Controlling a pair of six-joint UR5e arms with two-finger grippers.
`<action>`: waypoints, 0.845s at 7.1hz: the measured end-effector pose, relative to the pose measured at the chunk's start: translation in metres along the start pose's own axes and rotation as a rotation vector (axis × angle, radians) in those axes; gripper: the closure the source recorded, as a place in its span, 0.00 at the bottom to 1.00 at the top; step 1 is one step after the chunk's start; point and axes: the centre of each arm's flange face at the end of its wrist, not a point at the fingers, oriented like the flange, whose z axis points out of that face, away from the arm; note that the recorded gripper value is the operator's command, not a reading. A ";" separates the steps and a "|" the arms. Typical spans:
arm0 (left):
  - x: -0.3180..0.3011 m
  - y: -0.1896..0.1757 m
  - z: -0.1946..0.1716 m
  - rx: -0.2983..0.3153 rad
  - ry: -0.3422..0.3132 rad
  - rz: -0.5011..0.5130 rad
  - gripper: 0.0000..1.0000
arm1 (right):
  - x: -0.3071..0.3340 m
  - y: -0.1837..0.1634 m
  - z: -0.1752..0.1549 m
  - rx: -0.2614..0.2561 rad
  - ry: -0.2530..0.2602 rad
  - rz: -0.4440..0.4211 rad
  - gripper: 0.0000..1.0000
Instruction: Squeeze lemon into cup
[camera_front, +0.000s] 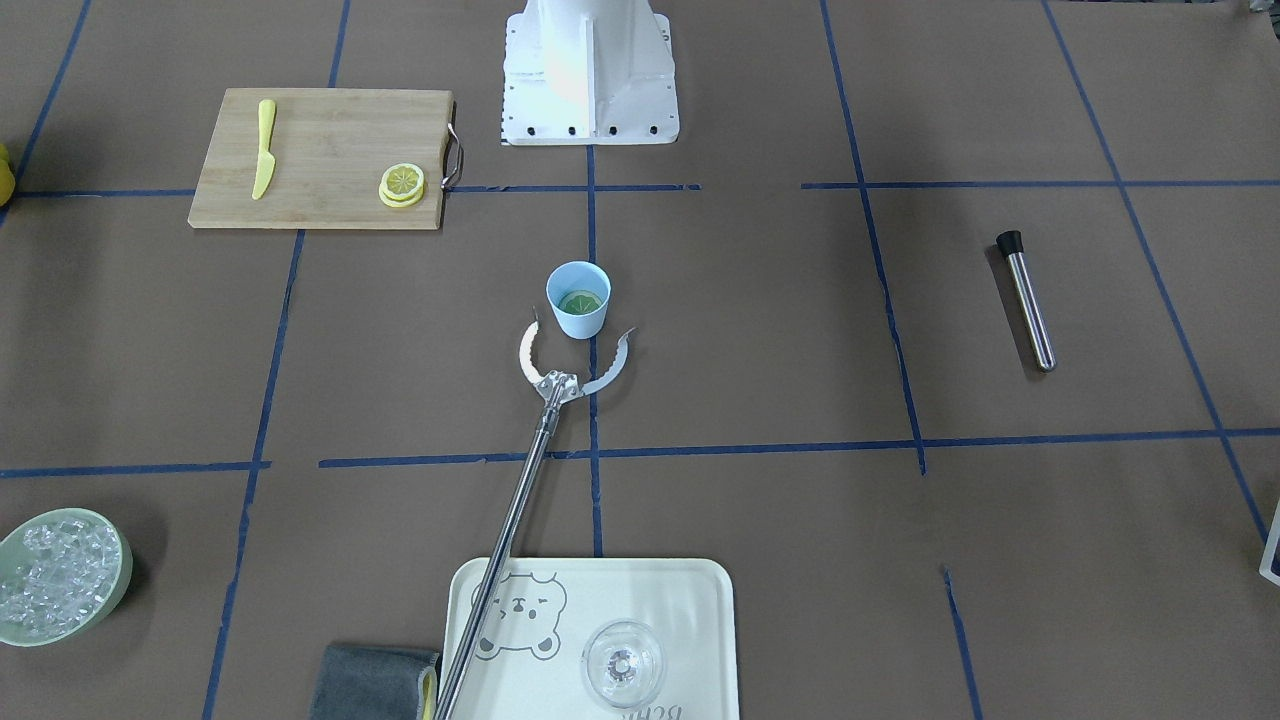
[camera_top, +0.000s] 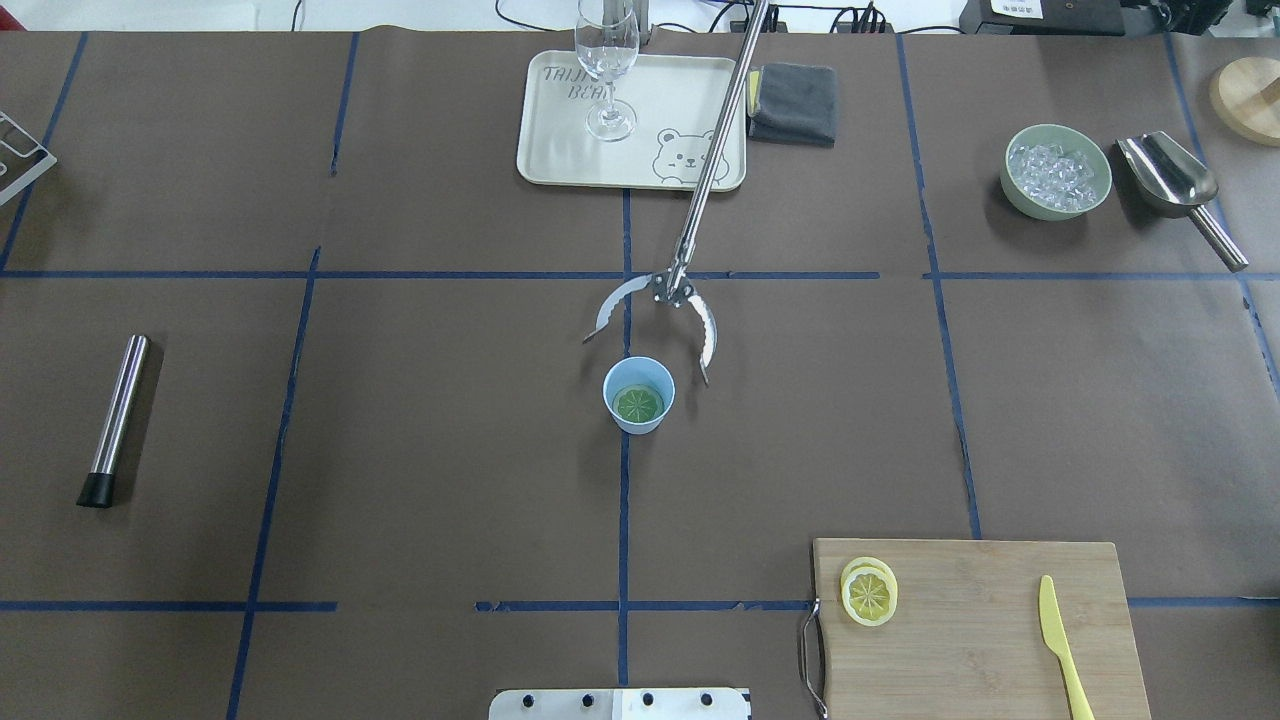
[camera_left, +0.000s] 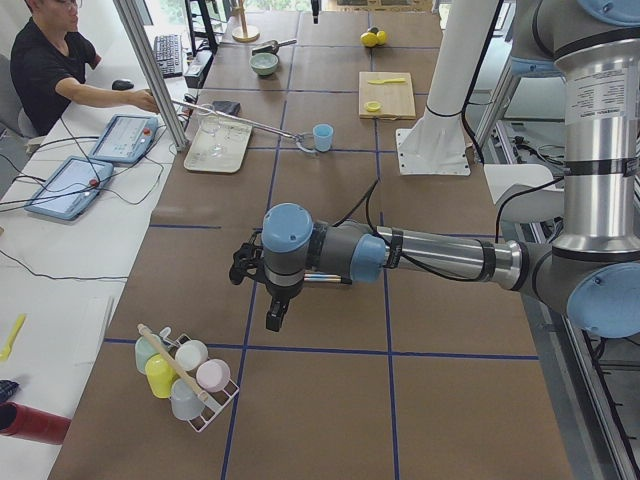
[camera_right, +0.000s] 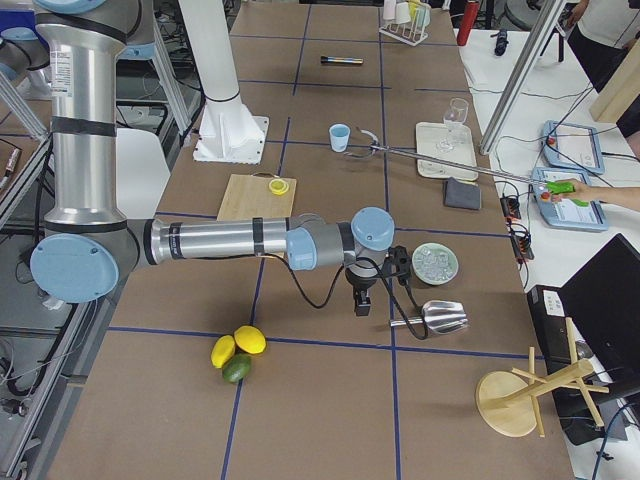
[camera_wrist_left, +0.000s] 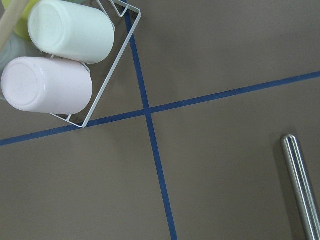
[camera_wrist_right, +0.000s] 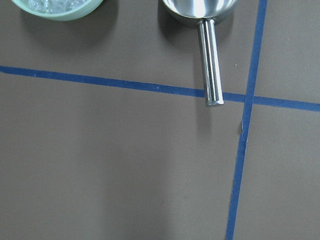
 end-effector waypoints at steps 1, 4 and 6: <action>-0.001 0.001 0.001 -0.002 0.000 -0.002 0.00 | 0.001 0.000 -0.002 0.003 0.000 -0.006 0.00; -0.004 0.002 0.004 -0.008 0.000 -0.007 0.00 | 0.006 0.004 -0.001 0.001 0.001 -0.012 0.00; -0.004 0.002 0.005 -0.010 0.000 -0.009 0.00 | 0.008 0.006 0.001 -0.004 0.002 -0.018 0.00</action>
